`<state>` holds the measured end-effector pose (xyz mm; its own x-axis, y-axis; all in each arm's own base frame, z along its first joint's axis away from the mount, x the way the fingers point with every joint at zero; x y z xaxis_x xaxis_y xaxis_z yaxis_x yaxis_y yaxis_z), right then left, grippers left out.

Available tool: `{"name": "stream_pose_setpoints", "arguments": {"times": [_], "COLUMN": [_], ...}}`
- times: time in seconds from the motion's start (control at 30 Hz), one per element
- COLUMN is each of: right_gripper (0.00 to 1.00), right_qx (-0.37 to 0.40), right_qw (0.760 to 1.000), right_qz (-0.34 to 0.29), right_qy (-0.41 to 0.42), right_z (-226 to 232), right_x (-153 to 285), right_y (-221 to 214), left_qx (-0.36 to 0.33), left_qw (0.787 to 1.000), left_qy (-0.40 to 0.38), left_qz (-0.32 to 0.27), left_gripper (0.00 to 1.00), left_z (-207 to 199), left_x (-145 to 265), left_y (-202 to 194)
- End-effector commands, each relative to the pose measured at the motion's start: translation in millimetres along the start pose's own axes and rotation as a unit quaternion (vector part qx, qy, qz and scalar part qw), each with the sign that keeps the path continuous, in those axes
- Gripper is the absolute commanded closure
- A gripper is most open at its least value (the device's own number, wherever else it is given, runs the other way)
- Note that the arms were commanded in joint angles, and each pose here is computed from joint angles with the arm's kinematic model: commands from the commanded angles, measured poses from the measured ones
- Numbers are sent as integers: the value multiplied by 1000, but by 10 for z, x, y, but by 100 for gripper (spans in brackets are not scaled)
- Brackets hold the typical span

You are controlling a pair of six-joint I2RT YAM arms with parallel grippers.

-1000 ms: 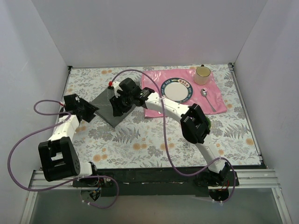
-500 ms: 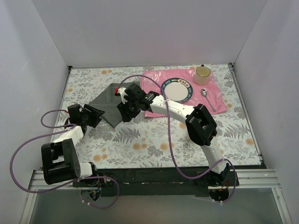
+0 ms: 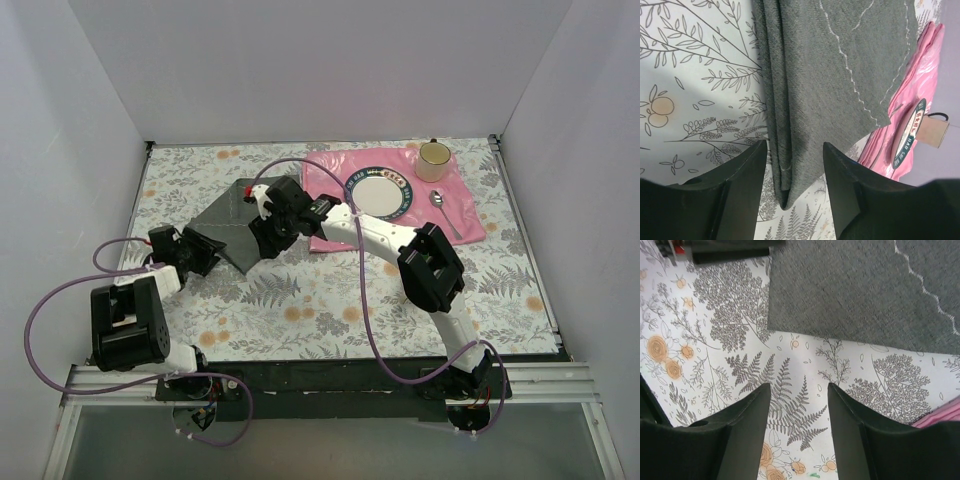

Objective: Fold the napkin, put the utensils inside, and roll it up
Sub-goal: Roll the napkin with the utensil

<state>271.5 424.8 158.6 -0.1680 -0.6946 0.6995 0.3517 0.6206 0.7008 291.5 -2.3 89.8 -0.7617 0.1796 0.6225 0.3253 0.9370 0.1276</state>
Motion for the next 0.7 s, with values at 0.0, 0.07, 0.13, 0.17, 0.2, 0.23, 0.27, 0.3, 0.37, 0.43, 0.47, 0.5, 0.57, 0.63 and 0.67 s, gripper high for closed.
{"name": "stream_pose_setpoints", "arguments": {"times": [0.0,0.07,0.13,0.17,0.2,0.23,0.27,0.3,0.37,0.43,0.47,0.5,0.57,0.63,0.67], "right_gripper": [43,43,44,44,44,44,44,44,44,40,39,38,37,35,33], "right_qx": [11,10,11,11,11,12,12,13,22,36,47,55,71,94,97], "right_qw": [998,998,998,998,998,998,998,998,998,997,997,996,995,993,992], "right_qz": [-56,-56,-59,-61,-61,-64,-63,-63,-64,-64,-61,-64,-60,-66,-67], "right_qy": [7,9,11,11,11,10,10,9,9,-1,-7,-12,-26,-39,-44], "right_z": [22,8,20,8,10,13,12,13,28,58,62,72,124,177,192], "right_x": [94,57,37,23,3,-7,-36,-49,-114,-172,-232,-247,-339,-406,-428], "right_y": [373,384,399,410,411,423,416,414,413,423,400,432,419,432,433], "left_qx": [-4,-2,-1,-1,0,0,0,1,1,1,1,1,-1,-2,-4], "left_qw": [1000,1000,1000,1000,1000,1000,1000,1000,1000,1000,1000,1000,1000,1000,1000], "left_qy": [1,3,3,2,2,3,6,8,12,12,12,11,12,13,12], "left_qz": [5,6,6,4,4,4,3,3,1,-3,-2,-3,-3,-1,1], "left_gripper": [53,55,56,56,57,57,57,57,58,62,63,67,71,77,78], "left_z": [93,110,127,126,131,129,135,134,145,142,141,136,125,117,115], "left_x": [-41,-59,-78,-85,-94,-99,-107,-112,-108,-97,-93,-94,-93,-93,-94], "left_y": [-24,-20,-26,-20,-18,-15,-10,-6,-6,2,-4,0,12,8,8]}}
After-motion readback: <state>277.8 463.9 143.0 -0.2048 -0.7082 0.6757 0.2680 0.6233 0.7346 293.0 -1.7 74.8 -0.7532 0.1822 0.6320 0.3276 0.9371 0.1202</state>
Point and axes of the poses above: each gripper's point midway between its finger pads, its own x axis back along the fingers, its own z axis along the line the jaws close on, y = z × x, the point moved 7 cm from there along x, back along the fingers, and after that the axes turned 11 degrees about x, right-handed, at the moved point
